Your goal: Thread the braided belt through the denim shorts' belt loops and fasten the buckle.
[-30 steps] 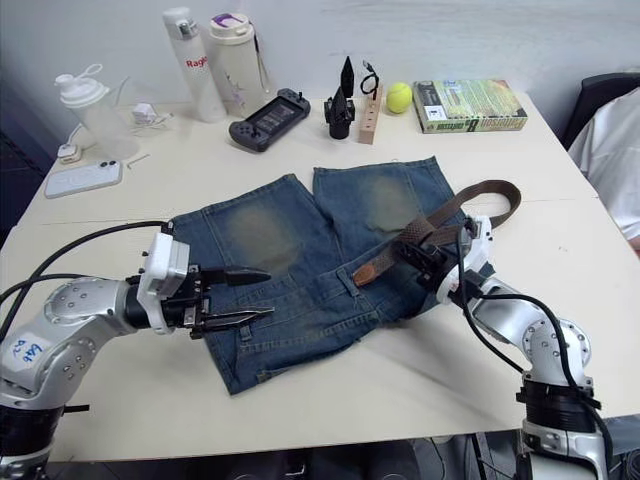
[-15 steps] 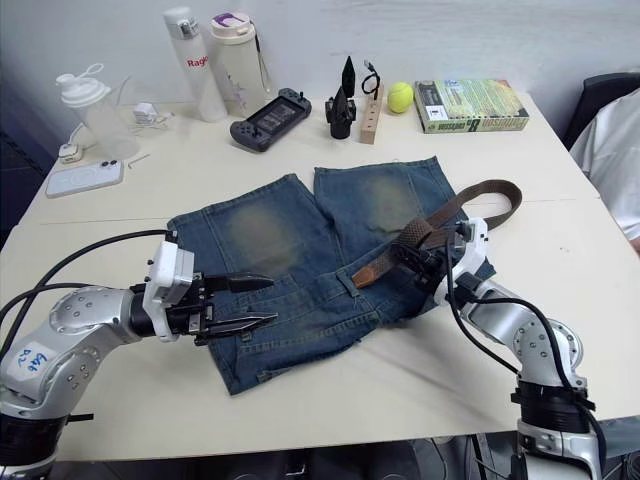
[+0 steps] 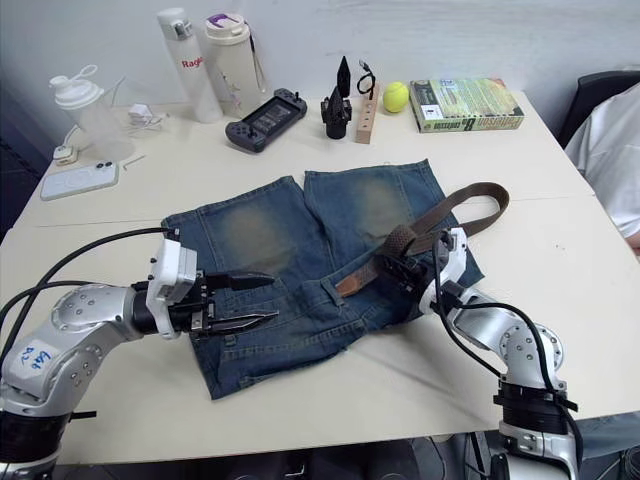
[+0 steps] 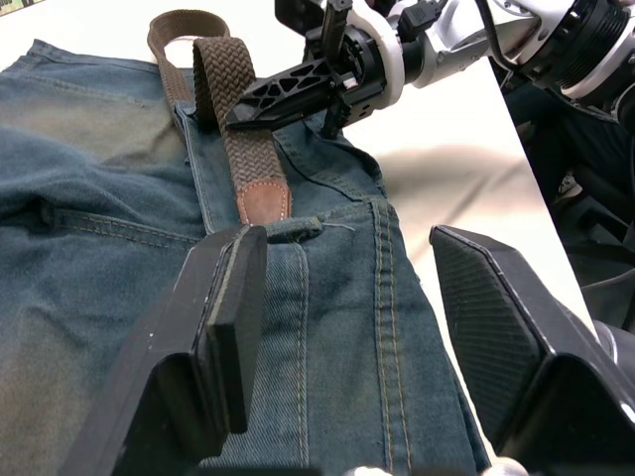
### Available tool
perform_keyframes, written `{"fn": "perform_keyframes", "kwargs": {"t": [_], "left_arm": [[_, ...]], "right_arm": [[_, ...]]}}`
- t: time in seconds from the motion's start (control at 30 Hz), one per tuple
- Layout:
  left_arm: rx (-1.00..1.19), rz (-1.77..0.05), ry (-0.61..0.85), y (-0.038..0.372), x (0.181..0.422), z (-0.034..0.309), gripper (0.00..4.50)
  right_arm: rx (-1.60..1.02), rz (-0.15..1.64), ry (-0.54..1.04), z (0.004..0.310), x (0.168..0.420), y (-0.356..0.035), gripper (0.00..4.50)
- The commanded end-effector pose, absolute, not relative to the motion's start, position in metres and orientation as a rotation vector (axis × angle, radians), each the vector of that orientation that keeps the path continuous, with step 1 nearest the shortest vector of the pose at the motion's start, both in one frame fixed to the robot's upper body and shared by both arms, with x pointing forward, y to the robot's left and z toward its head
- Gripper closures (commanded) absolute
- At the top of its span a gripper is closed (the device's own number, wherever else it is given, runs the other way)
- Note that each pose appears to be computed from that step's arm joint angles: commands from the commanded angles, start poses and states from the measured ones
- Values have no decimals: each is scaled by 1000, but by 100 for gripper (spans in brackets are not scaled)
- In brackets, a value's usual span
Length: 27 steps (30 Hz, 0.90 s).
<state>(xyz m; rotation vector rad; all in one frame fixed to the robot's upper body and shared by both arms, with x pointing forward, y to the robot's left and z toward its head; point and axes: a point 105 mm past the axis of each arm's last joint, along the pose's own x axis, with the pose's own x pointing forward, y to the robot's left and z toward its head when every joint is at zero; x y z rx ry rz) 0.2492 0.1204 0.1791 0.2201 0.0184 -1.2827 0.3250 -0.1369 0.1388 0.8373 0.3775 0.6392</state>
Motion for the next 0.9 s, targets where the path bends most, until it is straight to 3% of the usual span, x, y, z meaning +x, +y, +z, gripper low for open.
{"fn": "perform_keyframes", "kwargs": {"t": [0.03, 0.23, 0.57, 0.9], "left_arm": [[246, -1291, -8, 118, 249, 183, 158], [256, -1282, -4, 119, 250, 183, 158], [261, -1274, -6, 119, 251, 183, 158], [268, -1274, -5, 119, 252, 183, 158]], "right_arm": [[910, 705, 347, 153, 322, -131, 450], [953, 807, 301, 174, 313, -121, 450], [923, 740, 361, 155, 315, -122, 450], [962, 737, 343, 162, 317, -132, 450]]}}
